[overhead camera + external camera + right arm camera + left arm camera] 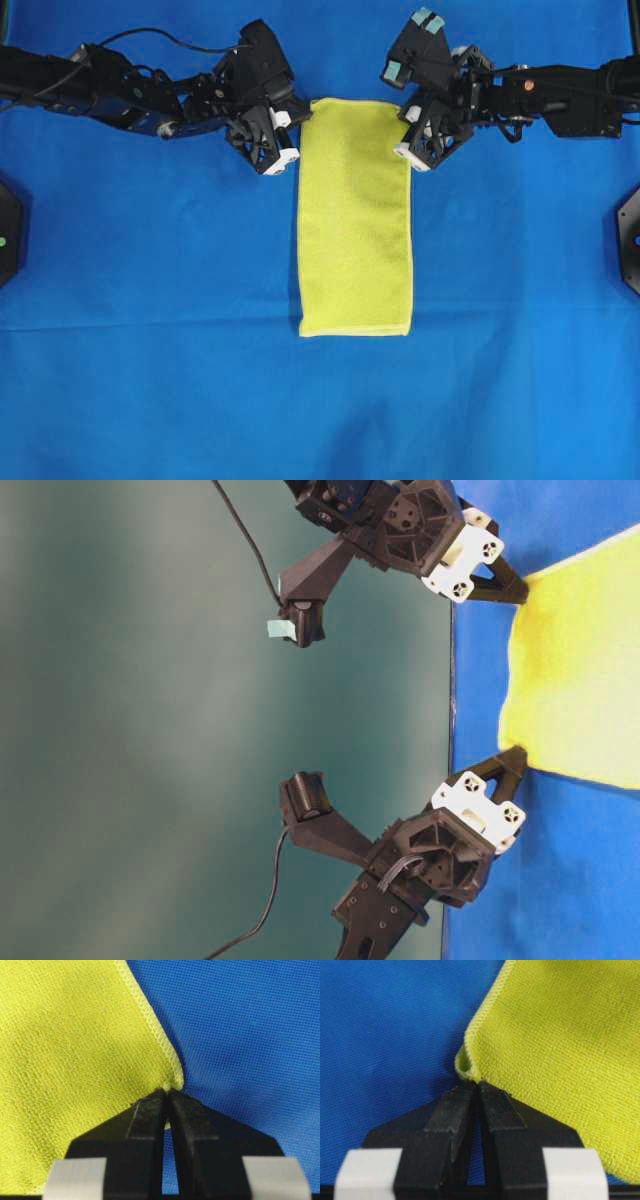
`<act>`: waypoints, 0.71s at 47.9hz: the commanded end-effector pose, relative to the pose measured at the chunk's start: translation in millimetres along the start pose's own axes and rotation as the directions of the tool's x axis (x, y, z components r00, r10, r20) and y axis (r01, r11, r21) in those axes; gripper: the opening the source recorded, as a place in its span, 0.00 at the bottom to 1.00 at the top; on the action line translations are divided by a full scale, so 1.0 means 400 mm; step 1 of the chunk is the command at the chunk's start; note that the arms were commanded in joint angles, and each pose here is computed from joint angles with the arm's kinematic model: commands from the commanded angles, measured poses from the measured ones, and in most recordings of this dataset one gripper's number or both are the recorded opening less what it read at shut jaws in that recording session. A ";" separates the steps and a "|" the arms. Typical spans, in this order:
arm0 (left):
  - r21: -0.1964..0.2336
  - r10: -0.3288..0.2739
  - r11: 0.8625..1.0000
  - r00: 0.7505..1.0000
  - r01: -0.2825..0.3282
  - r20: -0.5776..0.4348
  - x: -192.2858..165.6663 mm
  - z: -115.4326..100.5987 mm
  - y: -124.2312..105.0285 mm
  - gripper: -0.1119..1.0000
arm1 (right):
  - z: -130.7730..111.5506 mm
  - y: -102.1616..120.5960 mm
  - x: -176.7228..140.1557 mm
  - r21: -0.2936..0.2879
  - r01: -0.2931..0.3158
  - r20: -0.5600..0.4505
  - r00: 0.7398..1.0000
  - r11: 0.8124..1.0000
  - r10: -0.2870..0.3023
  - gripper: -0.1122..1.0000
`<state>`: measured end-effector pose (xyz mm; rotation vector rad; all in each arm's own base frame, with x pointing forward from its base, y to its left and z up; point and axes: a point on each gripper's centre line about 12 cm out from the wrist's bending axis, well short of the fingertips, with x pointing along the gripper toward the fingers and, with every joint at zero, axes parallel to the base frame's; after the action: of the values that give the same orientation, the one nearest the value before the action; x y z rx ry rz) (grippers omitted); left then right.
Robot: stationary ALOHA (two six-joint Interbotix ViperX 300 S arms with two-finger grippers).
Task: Fold the yellow towel.
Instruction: 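Move both grippers to the strip's top corners and pinch them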
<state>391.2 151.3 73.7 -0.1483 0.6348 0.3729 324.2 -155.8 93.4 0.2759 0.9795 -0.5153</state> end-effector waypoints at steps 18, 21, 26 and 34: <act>0.023 0.001 1.000 0.995 -0.003 0.097 -0.066 0.110 0.003 0.11 | 0.081 -0.020 -0.072 0.009 0.050 0.044 0.998 0.999 -0.050 0.13; 0.028 0.009 1.000 0.994 -0.012 0.110 -0.082 0.128 0.014 0.11 | 0.093 -0.023 -0.094 0.014 0.058 0.056 0.997 0.998 -0.059 0.13; 0.059 0.017 0.998 0.993 -0.024 0.115 -0.088 0.135 0.023 0.11 | 0.105 -0.027 -0.126 0.020 0.066 0.074 0.995 0.998 -0.067 0.13; 0.102 0.019 0.994 0.993 -0.031 0.114 -0.087 0.135 0.027 0.11 | 0.106 -0.025 -0.138 0.026 0.063 0.084 0.994 0.998 -0.065 0.13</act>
<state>386.7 161.8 119.0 -0.0373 0.5921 0.3664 321.8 -166.7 149.3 0.2470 0.9420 -0.5918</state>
